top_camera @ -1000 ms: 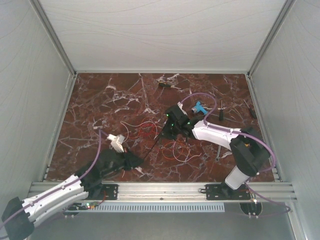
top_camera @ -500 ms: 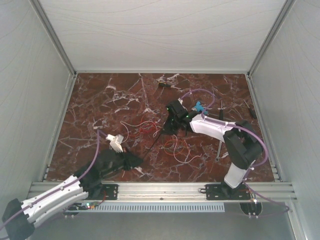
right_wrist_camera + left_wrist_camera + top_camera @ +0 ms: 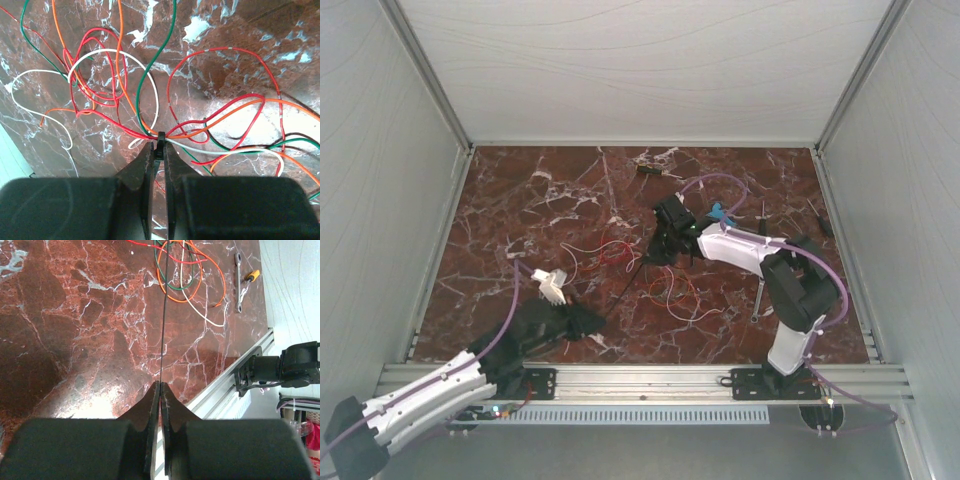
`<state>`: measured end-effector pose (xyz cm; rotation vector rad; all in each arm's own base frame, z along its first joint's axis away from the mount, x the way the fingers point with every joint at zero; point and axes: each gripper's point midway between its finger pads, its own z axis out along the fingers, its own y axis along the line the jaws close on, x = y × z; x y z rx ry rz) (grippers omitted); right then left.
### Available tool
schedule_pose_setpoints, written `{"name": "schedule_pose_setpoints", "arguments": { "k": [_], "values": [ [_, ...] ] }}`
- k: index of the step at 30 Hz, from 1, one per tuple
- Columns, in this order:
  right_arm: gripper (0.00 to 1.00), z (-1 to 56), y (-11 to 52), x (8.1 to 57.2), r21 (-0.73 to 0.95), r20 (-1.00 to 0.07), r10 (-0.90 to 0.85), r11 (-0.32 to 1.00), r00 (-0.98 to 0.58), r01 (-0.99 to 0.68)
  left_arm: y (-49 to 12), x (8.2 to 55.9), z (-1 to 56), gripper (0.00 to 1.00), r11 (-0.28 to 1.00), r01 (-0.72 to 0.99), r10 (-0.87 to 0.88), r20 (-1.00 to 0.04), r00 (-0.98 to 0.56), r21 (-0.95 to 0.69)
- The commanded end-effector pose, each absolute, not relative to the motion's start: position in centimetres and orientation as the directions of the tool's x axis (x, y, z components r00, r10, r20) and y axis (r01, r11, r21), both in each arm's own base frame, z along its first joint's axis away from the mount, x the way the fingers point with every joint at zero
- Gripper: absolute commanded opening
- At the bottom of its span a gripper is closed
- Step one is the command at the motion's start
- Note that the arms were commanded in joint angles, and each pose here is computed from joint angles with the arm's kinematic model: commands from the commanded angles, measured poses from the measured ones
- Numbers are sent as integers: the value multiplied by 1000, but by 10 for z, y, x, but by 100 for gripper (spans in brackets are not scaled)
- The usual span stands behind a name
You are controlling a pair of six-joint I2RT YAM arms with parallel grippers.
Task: Zip-tie the wires
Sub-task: Tie the cable at the center of the board.
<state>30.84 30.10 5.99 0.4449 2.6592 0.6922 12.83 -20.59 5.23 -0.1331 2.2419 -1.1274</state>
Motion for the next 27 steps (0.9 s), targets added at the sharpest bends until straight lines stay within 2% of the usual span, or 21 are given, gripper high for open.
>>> {"name": "schedule_pose_setpoints", "arguments": {
  "k": [1,4,6,7,9,12,15,20,21,22,24,27],
  "values": [
    [0,68,277,359,489,-400,445,843,-801,224,-210,110,50,0,625,198,-271,-448,-852,-755],
    [0,70,284,355,512,-385,419,838,-822,188,-212,113,53,0,617,213,-275,-462,-843,-757],
    [0,73,290,350,533,-372,391,832,-842,151,-214,116,58,14,612,224,-279,-473,-836,-758],
    [3,75,294,347,549,-364,377,826,-852,131,-215,117,60,22,612,230,-279,-479,-832,-757],
    [14,81,301,340,576,-347,351,811,-870,98,-216,121,65,38,619,243,-278,-497,-822,-747],
    [28,93,308,331,599,-341,321,799,-884,60,-219,129,74,48,638,263,-266,-528,-806,-724],
    [49,112,310,324,608,-368,306,794,-878,22,-223,140,89,60,658,287,-257,-567,-783,-696],
    [77,152,305,315,610,-445,296,791,-845,-44,-224,156,113,79,698,330,-235,-638,-733,-636],
    [82,161,303,313,609,-467,296,790,-833,-61,-224,159,119,85,706,337,-233,-653,-721,-623],
    [87,176,301,311,611,-497,294,786,-817,-89,-223,163,125,98,714,345,-231,-670,-706,-609],
    [97,197,295,309,597,-559,289,790,-777,-136,-220,170,136,100,734,361,-218,-704,-676,-575],
    [98,237,284,307,560,-678,286,798,-677,-223,-212,182,157,100,775,376,-196,-759,-621,-508]
  ]
}}
